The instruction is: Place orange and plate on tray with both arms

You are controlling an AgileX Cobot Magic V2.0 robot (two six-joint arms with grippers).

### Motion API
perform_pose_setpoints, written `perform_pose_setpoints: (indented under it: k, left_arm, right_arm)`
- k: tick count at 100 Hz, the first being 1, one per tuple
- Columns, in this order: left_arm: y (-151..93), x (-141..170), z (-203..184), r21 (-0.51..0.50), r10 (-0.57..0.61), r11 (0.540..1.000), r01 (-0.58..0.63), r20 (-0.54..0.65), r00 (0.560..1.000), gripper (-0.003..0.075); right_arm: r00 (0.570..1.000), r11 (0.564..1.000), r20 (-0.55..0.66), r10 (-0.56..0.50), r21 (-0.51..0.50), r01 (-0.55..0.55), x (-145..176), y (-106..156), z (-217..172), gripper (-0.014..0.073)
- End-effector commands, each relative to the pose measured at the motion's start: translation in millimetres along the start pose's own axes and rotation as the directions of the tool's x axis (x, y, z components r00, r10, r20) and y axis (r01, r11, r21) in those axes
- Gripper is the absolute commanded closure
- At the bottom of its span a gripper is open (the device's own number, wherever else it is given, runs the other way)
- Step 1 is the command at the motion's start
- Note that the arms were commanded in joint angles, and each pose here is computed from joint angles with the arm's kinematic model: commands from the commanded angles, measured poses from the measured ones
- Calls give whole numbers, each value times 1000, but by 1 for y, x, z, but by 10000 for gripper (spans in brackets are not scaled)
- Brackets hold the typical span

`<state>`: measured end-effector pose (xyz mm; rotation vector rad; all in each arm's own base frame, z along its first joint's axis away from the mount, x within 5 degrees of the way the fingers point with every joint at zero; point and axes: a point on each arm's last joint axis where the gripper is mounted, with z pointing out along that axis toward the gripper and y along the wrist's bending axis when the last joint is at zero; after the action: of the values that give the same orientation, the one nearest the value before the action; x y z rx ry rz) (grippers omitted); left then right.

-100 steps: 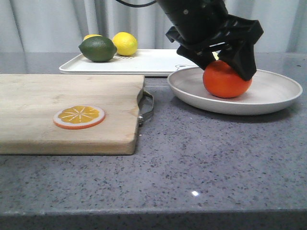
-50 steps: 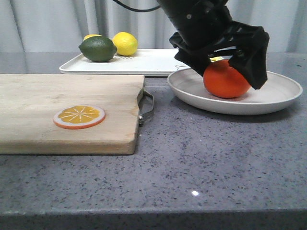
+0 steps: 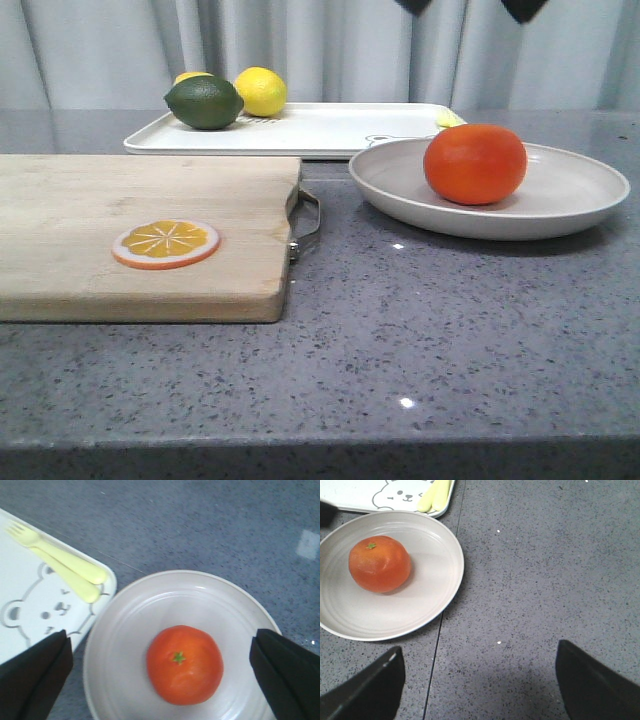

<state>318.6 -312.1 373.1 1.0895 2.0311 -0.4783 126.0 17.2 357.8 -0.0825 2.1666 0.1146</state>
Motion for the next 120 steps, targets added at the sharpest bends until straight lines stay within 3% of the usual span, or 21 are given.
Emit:
perform_pose_setpoints:
  k: [1, 29, 55, 81, 98, 120]
  left_arm:
    - [5, -29, -65, -83, 0, 996, 15, 183, 983, 30]
    - [41, -14, -119, -188, -45, 978, 91, 234, 971, 36]
    - [65, 41, -149, -290, -119, 937, 197, 267, 956, 90]
    - [55, 118, -188, -382, -170, 878, 289, 317, 933, 91]
    - [35, 177, -216, -444, -187, 829, 340, 353, 917, 92]
    - [7, 224, -239, -496, -160, 784, 373, 418, 894, 92]
  right_arm:
    - [996, 1000, 90, -8, 1, 8, -14, 0, -7, -15]
    - [996, 1000, 90, -8, 1, 8, -14, 0, -7, -15]
    - [996, 1000, 90, -8, 1, 8, -14, 0, -7, -15]
    - [996, 1000, 90, -8, 1, 8, -14, 0, -7, -15]
    - [996, 1000, 90, -8, 1, 8, -14, 0, -7, -15]
    - [995, 1000, 96, -8, 1, 8, -14, 0, -7, -15]
